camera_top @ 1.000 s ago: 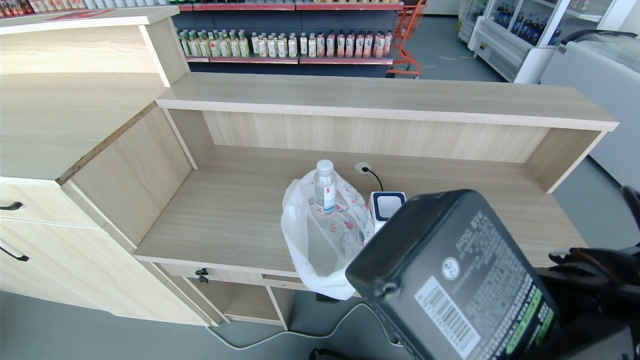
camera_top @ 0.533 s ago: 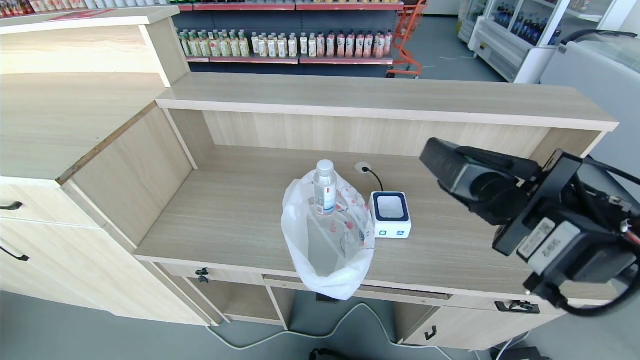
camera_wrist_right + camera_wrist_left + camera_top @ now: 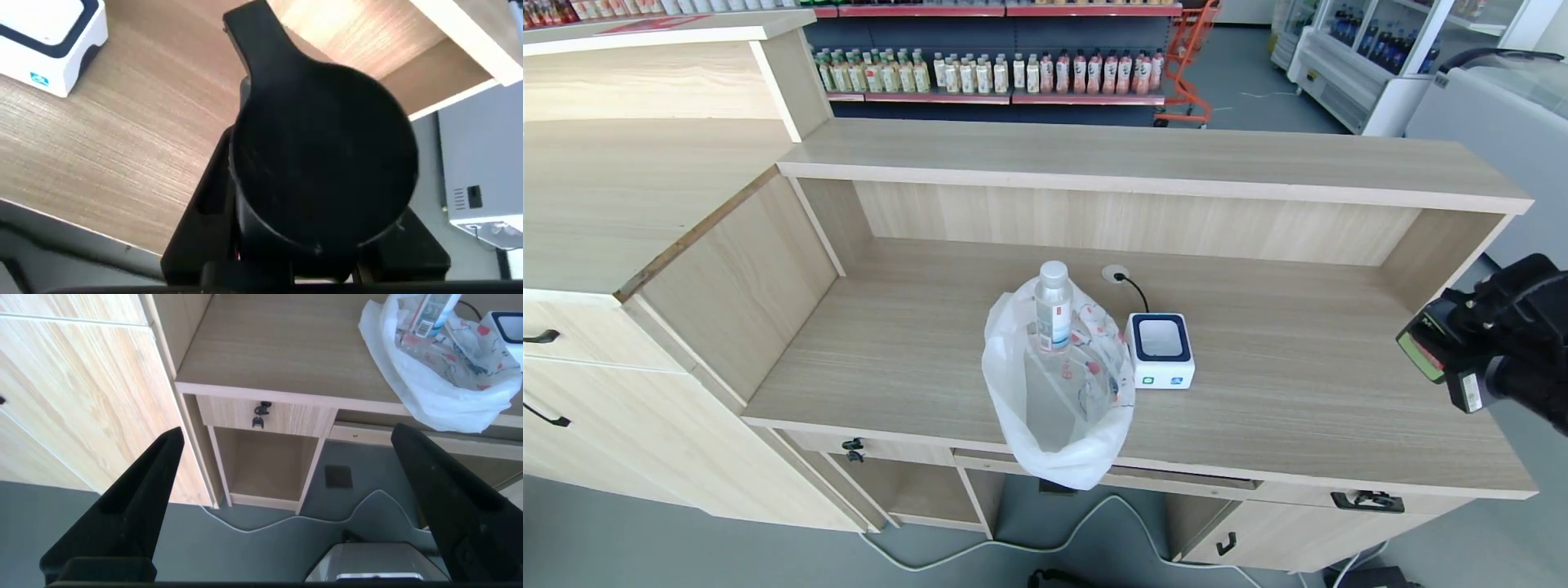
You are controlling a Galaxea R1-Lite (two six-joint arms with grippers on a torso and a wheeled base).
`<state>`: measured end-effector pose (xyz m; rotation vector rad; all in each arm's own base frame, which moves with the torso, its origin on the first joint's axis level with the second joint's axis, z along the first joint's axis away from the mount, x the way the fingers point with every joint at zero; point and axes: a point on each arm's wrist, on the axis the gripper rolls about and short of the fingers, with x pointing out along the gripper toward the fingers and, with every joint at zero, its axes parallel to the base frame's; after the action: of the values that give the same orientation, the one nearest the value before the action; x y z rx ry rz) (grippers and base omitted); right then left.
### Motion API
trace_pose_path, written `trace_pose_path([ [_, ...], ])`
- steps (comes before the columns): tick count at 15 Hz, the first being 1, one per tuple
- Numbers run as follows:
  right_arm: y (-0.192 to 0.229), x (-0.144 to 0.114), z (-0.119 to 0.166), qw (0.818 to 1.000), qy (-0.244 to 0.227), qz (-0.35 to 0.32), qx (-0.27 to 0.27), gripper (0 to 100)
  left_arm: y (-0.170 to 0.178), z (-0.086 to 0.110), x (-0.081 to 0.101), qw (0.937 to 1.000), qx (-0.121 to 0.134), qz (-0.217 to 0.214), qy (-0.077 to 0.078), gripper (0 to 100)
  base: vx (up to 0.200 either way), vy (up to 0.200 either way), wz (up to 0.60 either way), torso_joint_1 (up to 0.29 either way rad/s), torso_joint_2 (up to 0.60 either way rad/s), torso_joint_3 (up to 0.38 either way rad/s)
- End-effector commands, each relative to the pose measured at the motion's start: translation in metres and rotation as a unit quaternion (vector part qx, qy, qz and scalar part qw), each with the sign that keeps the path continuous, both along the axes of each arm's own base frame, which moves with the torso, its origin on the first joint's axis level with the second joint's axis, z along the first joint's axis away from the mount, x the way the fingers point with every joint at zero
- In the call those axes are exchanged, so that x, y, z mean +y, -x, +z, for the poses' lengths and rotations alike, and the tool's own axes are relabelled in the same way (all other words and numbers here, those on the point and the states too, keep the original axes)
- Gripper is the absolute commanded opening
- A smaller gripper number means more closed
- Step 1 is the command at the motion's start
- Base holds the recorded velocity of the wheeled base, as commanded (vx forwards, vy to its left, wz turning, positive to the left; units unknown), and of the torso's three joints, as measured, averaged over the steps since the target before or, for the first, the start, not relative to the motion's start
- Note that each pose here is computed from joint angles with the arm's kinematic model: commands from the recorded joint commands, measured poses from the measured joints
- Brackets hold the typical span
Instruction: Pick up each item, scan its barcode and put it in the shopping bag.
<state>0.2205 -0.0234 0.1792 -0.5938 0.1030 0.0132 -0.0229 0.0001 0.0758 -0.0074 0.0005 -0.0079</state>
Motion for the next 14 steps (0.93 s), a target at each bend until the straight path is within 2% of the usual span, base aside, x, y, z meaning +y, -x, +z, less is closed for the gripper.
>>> trace_pose_path([
  [1, -0.015, -0.002, -0.015, 1.0, -0.011, 0.002, 0.02, 0, 0.0, 0.0, 0.0, 1.0, 0.0, 0.0, 0.0, 100, 0.0, 0.0, 0.0, 0.0, 0.0, 0.0],
  [2, -0.017, -0.003, -0.013, 1.0, -0.006, 0.003, 0.001, 0, 0.0, 0.0, 0.0, 1.0, 0.0, 0.0, 0.0, 100, 0.0, 0.0, 0.0, 0.0, 0.0, 0.0],
  [4, -0.018, -0.006, -0.013, 1.0, -0.006, -0.001, 0.0, 0, 0.0, 0.0, 0.0, 1.0, 0.0, 0.0, 0.0, 100, 0.0, 0.0, 0.0, 0.0, 0.0, 0.0],
  [9, -0.026, 0.001, -0.022, 0.998, -0.045, 0.047, 0.014, 0, 0.0, 0.0, 0.0, 1.0, 0.0, 0.0, 0.0, 100, 0.0, 0.0, 0.6, 0.002, 0.0, 0.001],
  [10, -0.031, 0.004, -0.023, 0.996, -0.064, 0.054, 0.018, 0, 0.0, 0.0, 0.0, 1.0, 0.0, 0.0, 0.0, 100, 0.0, 0.0, 0.6, 0.007, 0.0, 0.002],
  [12, -0.04, 0.009, -0.028, 0.988, -0.125, 0.082, 0.034, 0, 0.0, 0.0, 0.0, 1.0, 0.0, 0.0, 0.0, 100, 0.0, 0.0, 0.0, 0.0, 0.0, 0.0],
  [14, -0.058, 0.018, -0.038, 0.963, -0.227, 0.127, 0.067, 0, 0.0, 0.0, 0.0, 1.0, 0.0, 0.0, 0.0, 100, 0.0, 0.0, 0.0, 0.0, 0.0, 0.0],
])
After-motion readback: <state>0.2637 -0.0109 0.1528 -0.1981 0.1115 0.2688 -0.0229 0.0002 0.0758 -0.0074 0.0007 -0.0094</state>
